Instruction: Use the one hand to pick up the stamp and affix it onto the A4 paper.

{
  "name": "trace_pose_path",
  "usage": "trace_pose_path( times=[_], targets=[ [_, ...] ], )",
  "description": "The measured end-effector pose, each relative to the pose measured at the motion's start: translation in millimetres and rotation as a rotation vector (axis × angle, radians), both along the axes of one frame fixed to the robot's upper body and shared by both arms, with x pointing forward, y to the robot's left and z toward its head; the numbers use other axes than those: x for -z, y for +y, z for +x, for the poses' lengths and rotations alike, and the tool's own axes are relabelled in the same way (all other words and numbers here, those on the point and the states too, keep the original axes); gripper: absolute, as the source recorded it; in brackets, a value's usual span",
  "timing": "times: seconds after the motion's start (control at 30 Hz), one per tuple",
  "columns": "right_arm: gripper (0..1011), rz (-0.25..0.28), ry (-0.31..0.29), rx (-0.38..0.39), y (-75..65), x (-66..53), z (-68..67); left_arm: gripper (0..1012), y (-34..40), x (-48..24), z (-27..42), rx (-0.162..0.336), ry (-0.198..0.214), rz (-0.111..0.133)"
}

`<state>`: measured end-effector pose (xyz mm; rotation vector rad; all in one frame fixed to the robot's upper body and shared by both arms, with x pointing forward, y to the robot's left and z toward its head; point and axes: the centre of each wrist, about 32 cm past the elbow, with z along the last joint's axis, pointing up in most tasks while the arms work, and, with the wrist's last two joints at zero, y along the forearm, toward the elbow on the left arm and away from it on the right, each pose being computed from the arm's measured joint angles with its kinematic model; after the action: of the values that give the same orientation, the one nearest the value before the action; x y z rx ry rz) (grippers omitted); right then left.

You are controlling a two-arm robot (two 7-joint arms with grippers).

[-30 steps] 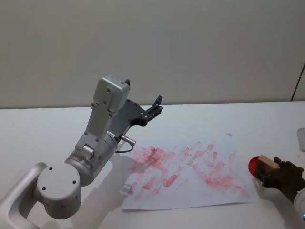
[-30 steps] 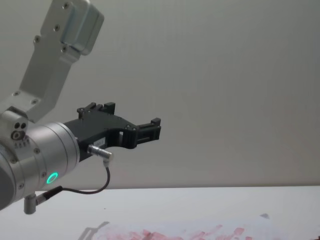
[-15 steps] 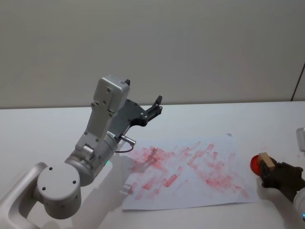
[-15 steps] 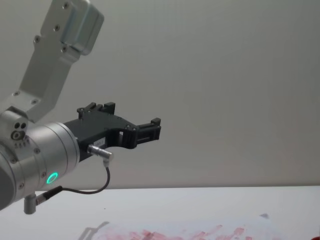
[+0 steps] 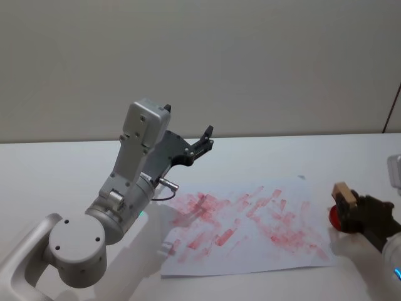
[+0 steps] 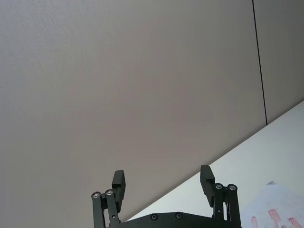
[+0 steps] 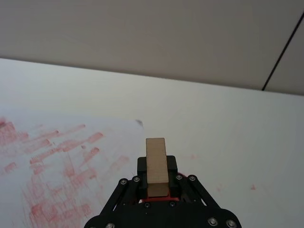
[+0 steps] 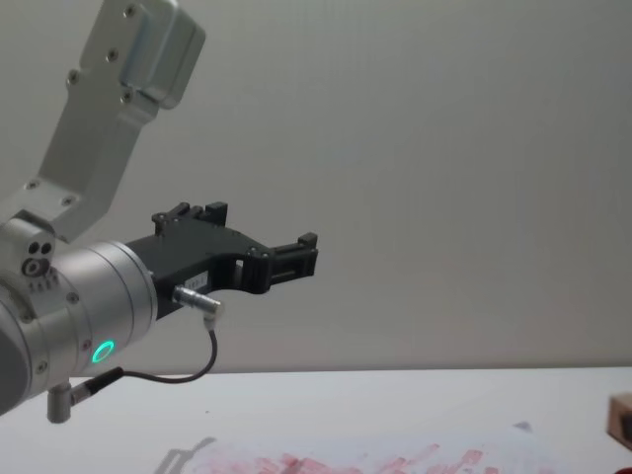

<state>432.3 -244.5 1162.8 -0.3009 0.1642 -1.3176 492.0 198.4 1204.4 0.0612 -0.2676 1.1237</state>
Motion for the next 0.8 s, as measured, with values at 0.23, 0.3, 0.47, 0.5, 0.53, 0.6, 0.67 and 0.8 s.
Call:
trace_pose_path(
  times=[0.23,0.3,0.47,0.5,0.53,0.6,0.67,0.8],
  targets=[
    [216,0.017,-0.07,-0.068,6.7,-10.8,8.8,1001,0.0,0.0,0.0,0.0,0.0,0.0],
    [216,0.023,-0.083,-0.085,8.5,-13.4,11.4,1001,0.0,0.0,0.0,0.0,0.0,0.0],
    [216,0.051,-0.103,-0.151,15.1,-17.8,19.8,1001,0.0,0.0,0.0,0.0,0.0,0.0],
    [216,0.055,-0.103,-0.163,16.0,-18.2,20.9,1001,0.0,0.0,0.0,0.0,0.0,0.0],
    [216,0.062,-0.103,-0.178,17.7,-18.9,23.1,1001,0.0,0.0,0.0,0.0,0.0,0.0],
    [216,0.072,-0.098,-0.199,19.3,-19.3,25.2,1001,0.0,0.0,0.0,0.0,0.0,0.0],
    [216,0.084,-0.087,-0.22,21.4,-19.3,27.7,1001,0.0,0.0,0.0,0.0,0.0,0.0],
    [216,0.102,-0.059,-0.247,24.2,-18.7,30.8,1001,0.0,0.0,0.0,0.0,0.0,0.0]
  ],
)
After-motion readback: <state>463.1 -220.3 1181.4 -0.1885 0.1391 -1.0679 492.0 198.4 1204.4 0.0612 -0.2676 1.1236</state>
